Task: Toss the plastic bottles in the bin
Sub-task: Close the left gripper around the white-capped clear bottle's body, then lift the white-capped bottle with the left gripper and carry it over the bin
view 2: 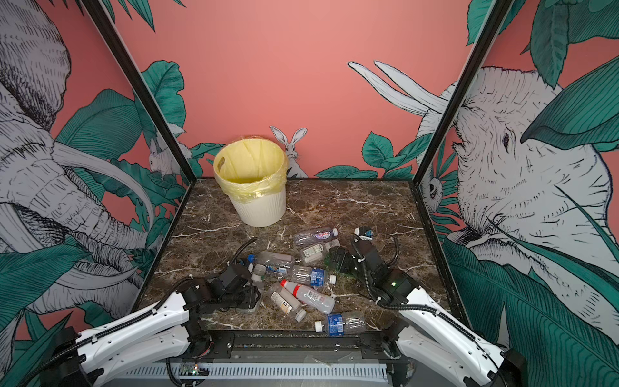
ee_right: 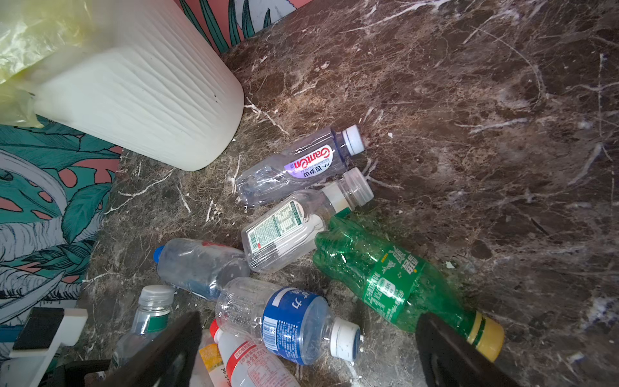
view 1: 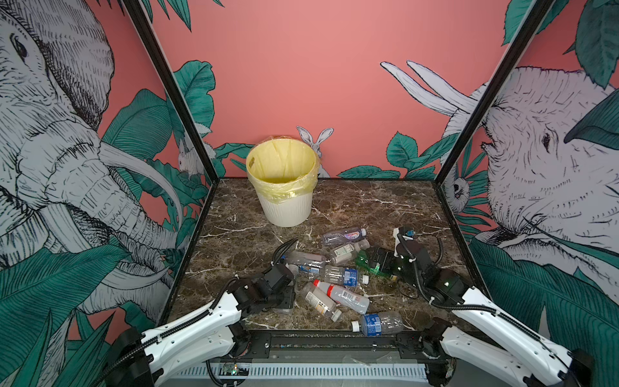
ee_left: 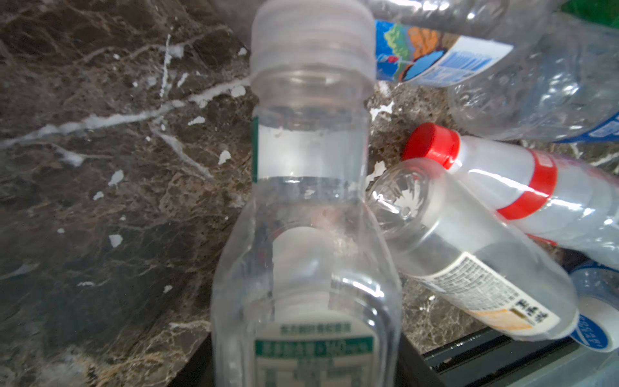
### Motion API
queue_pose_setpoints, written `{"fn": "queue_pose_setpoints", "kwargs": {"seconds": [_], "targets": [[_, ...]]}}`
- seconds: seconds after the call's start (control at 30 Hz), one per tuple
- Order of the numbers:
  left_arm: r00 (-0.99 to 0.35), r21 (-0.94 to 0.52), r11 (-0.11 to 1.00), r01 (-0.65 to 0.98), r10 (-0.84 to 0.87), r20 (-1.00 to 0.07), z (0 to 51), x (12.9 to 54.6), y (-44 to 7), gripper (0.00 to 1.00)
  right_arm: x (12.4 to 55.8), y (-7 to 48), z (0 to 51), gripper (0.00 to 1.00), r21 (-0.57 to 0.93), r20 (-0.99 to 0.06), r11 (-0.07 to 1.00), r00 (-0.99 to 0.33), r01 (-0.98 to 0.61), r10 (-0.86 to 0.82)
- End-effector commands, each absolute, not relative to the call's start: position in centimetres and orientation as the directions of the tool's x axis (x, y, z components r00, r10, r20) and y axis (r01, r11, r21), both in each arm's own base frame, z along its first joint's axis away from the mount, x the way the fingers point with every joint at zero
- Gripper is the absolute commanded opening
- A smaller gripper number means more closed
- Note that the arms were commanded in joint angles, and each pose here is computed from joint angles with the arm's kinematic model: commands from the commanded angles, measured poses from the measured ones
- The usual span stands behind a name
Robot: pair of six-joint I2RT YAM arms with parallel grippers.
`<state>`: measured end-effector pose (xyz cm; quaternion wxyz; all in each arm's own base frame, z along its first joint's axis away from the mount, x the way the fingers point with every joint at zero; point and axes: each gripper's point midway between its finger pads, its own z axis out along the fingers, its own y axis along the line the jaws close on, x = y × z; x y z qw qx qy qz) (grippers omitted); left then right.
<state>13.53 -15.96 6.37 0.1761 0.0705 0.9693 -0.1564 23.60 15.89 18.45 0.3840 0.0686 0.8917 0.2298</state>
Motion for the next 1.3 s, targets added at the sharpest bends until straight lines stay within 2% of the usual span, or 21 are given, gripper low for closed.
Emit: {"fn": "queue_pose_setpoints", "kwargs": {"seconds": [0.0,0.23,0.43,0.77,1.13,1.27], "targets": [[-0.927,-0.290,0.944,0.159,0.041,-0.372,7.6,13.7,-15.9,0.56,23.6,15.5,18.6,0.99,0.474,-0.652,0.880,-0.687,-0.039,0.321],[-0.923,-0.313,0.940,0.139,0.009,-0.385,8.9,14.1,-16.2,0.56,23.0,15.3,17.6,0.99,0.455,-0.626,0.890,-0.721,-0.027,0.298],[-0.911,-0.333,0.933,0.141,-0.010,-0.413,10.9,14.9,-16.9,0.56,22.1,16.0,15.8,0.99,0.475,-0.552,0.880,-0.780,-0.004,0.294],[-0.861,-0.299,0.932,0.205,0.026,-0.508,17.2,17.5,-18.0,0.54,21.5,16.2,14.3,0.99,0.482,-0.481,0.874,-0.818,0.052,0.314],[-0.812,-0.313,0.905,0.288,0.058,-0.580,21.6,20.6,-18.5,0.54,22.6,15.4,14.0,0.99,0.501,-0.499,0.856,-0.766,0.126,0.405],[-0.764,-0.247,0.913,0.325,0.099,-0.637,23.9,21.9,-18.0,0.54,24.0,15.6,14.2,0.99,0.478,-0.524,0.867,-0.745,0.144,0.413]]}}
